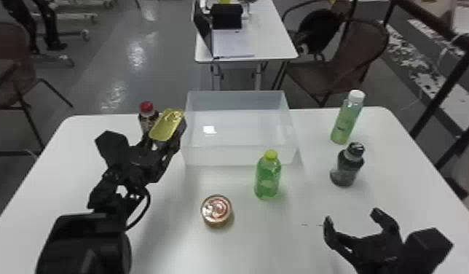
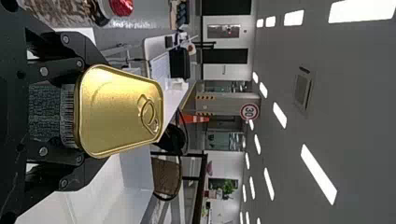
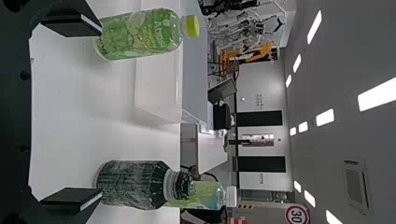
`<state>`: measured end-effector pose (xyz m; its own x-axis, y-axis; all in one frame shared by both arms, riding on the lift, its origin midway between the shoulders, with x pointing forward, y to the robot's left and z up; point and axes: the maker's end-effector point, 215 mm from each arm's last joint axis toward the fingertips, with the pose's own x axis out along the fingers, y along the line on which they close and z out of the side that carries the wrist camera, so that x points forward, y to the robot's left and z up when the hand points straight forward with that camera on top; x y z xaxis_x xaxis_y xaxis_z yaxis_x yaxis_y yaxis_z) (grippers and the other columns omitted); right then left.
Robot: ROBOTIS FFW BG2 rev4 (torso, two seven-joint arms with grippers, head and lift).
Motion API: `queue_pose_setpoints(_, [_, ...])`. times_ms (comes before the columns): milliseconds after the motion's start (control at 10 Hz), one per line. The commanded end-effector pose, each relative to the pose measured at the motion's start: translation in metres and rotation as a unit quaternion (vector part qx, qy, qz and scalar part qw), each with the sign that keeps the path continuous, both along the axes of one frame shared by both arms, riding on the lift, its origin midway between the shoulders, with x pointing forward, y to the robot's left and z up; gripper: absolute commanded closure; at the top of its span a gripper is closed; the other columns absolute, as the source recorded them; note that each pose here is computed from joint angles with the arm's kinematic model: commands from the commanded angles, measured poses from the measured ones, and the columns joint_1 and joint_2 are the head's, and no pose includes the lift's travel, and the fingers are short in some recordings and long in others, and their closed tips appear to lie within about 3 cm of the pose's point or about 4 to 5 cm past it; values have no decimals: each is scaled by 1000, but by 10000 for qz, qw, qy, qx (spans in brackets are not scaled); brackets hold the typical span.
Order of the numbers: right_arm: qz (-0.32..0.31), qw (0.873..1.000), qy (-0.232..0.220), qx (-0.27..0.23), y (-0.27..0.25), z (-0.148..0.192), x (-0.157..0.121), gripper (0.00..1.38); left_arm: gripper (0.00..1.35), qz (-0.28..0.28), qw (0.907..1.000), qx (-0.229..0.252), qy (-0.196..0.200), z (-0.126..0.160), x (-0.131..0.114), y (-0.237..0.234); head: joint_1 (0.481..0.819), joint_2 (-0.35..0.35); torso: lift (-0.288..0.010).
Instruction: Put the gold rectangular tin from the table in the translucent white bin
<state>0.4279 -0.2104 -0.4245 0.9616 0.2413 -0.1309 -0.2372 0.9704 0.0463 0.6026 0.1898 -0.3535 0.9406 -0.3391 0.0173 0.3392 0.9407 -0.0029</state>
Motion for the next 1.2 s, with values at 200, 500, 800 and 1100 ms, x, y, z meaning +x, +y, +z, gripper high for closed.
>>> queue_pose_setpoints(200, [55,10000,-17,10,3,0,6,85,828,-636,9969,236,387,-10,48,-49,695,-48,-91])
queue_pose_setpoints(500, [81,10000,-18,28,6,-2,11,85,826,-1007,9915,515,649,-24,66,-83,695,-80,-91])
queue_pose_setpoints(800, [108,9999,-2,66,11,-5,13,85,636,-1265,9862,873,609,-29,72,-94,695,-100,-91])
queue_pose_setpoints(1100, [130,9999,13,92,13,-6,11,85,101,-1144,9903,723,319,-14,73,-84,695,-95,-91])
